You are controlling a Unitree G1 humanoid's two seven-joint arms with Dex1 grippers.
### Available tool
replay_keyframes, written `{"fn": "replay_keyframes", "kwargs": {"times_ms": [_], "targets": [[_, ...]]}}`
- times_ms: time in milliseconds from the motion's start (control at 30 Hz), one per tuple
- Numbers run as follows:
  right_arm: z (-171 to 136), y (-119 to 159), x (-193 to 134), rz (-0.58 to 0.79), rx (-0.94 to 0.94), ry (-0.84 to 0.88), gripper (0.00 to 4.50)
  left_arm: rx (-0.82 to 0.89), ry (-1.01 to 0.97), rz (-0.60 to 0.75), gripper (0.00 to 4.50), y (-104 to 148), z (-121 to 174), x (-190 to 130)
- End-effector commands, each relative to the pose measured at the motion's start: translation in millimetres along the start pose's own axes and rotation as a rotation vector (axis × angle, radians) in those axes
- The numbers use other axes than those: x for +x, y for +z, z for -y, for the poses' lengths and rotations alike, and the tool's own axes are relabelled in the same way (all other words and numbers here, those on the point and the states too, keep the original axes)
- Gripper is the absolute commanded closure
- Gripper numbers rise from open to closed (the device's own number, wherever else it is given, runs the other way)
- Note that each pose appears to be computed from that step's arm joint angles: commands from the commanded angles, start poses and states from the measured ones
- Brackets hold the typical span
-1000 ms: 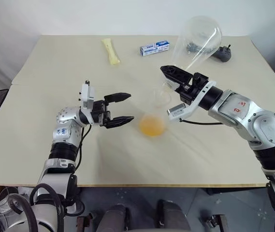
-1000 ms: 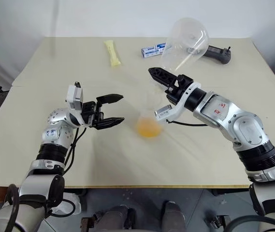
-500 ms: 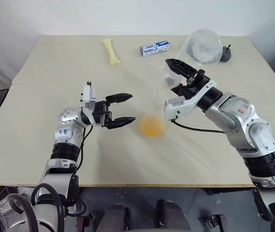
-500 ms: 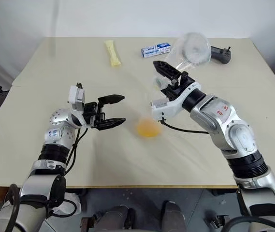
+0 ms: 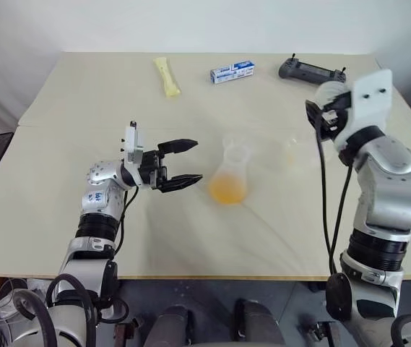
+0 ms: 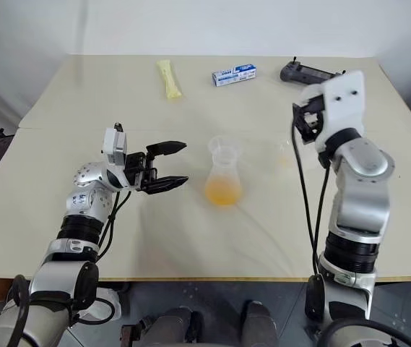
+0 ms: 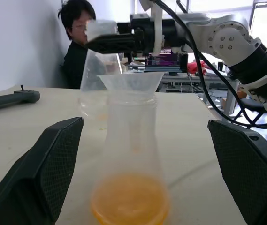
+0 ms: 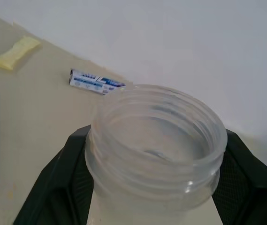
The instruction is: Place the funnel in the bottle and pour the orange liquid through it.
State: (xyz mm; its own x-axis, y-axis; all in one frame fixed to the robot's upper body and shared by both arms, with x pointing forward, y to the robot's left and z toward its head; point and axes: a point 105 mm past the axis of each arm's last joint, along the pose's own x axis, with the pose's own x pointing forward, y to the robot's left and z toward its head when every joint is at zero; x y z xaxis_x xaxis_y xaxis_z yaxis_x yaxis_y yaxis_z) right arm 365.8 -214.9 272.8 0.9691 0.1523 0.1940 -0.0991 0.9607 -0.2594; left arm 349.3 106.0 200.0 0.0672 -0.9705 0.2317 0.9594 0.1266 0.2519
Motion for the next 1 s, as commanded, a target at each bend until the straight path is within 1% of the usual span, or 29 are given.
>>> {"fn": "replay_keyframes", "kwargs": {"times_ms": [33, 167, 333, 400, 433, 467, 500, 767, 900, 1000], "targets": [[24.7, -4.4, -11.6, 0.04, 0.091, -0.049, 1.7, 0.036, -0.004, -0.006, 0.0, 8.9, -0.2, -1.6], [41.2, -22.7, -16.4, 0.008, 0.131, -0.105, 1.7, 0.036, -0.002, -0.014, 0.0, 9.8, -0.6, -2.9], [41.2, -32.2, -20.1, -0.009, 0.113, -0.094, 1.7, 0.036, -0.001, -0.021, 0.0, 10.5, -0.9, -4.2], [36.7, -26.2, -21.6, 0.022, 0.102, -0.073, 0.96, 0.033, 0.0, -0.026, 0.0, 10.5, -1.4, -4.4], [35.5, -24.6, -22.1, 0.027, 0.096, -0.068, 0.7, 0.029, 0.001, -0.031, 0.0, 10.0, -1.9, -4.2], [35.0, -23.9, -22.4, 0.028, 0.098, -0.067, 0.31, 0.025, 0.004, -0.037, 0.0, 9.4, -2.5, -3.8], [34.6, -23.8, -22.7, 0.026, 0.102, -0.065, 0.01, 0.022, 0.007, -0.043, 0.0, 8.7, -3.0, -3.6], [30.2, -10.1, -24.8, 0.064, 0.108, -0.019, 0.01, 0.012, 0.047, -0.066, 0.0, 5.3, -7.4, -1.9], [25.9, 10.0, -27.6, 0.128, 0.107, 0.049, 0.01, 0.009, 0.071, -0.046, 0.0, 8.6, -9.2, -2.3], [18.6, 31.5, -34.3, 0.191, 0.104, 0.145, 0.01, -0.002, 0.106, -0.029, 0.0, 12.8, -11.6, -5.0]]}}
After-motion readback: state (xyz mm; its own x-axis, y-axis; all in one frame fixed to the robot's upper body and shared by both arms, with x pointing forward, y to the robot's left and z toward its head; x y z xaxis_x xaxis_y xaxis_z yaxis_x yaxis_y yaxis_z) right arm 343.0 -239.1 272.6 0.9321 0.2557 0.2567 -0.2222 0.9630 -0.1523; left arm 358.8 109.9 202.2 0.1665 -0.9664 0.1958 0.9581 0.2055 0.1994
